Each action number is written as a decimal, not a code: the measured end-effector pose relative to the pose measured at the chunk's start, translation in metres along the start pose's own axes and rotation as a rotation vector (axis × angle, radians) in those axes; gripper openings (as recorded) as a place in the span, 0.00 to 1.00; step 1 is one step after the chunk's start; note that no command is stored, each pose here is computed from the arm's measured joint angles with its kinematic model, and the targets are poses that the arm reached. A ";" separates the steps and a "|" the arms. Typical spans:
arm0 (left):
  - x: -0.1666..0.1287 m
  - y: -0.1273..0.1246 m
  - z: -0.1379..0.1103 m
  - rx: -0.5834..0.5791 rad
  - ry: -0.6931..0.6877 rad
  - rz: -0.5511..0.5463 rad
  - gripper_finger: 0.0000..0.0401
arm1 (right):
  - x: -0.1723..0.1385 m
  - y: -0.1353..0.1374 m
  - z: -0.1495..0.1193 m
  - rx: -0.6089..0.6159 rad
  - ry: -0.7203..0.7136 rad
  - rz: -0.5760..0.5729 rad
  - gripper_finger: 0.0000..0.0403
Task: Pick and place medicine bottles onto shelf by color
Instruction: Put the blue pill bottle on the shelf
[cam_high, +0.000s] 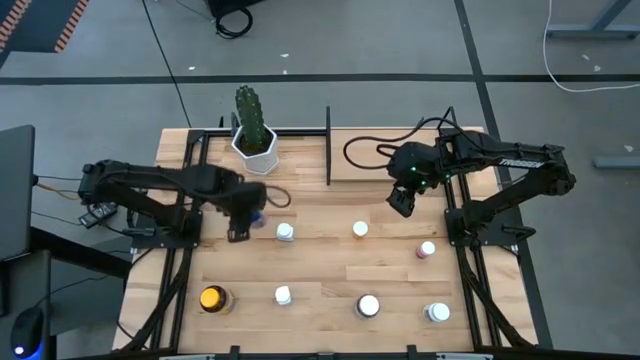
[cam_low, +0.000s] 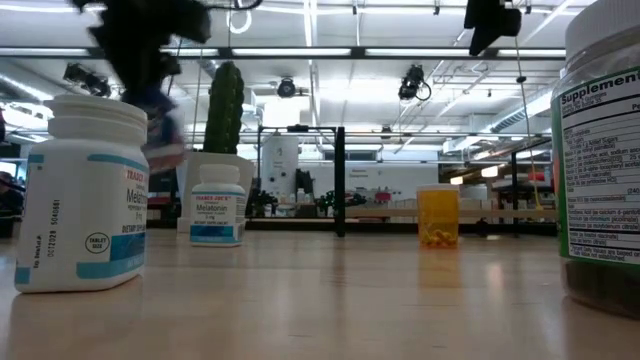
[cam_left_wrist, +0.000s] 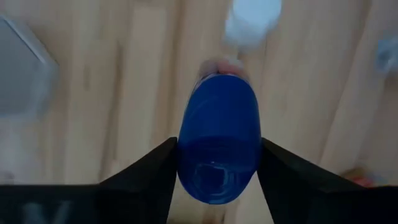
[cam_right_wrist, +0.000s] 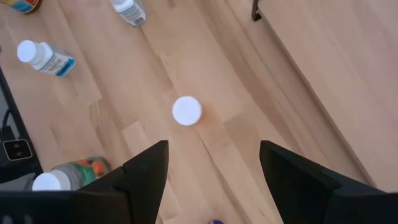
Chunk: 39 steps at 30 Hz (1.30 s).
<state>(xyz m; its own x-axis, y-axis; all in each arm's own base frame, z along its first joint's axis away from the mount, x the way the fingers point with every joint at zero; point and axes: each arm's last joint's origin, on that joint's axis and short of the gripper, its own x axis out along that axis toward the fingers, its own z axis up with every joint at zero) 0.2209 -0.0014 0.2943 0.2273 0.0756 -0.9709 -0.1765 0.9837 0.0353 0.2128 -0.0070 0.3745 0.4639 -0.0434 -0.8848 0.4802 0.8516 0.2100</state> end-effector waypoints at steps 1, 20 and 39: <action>-0.007 0.003 0.006 -0.006 -0.026 0.001 0.48 | 0.000 -0.001 0.000 0.002 0.002 -0.002 0.64; -0.022 0.030 0.162 0.067 -0.189 0.057 0.48 | -0.051 -0.024 -0.038 0.126 -0.053 0.034 0.64; 0.092 0.021 0.222 0.159 -0.009 0.030 0.51 | -0.068 -0.034 -0.055 0.067 -0.073 0.039 0.64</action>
<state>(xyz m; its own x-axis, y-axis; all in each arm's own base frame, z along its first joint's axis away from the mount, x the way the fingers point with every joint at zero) 0.4510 0.0628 0.2582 0.2327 0.1060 -0.9668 -0.0298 0.9944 0.1019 0.1242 -0.0049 0.4045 0.5349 -0.0502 -0.8434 0.5079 0.8169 0.2735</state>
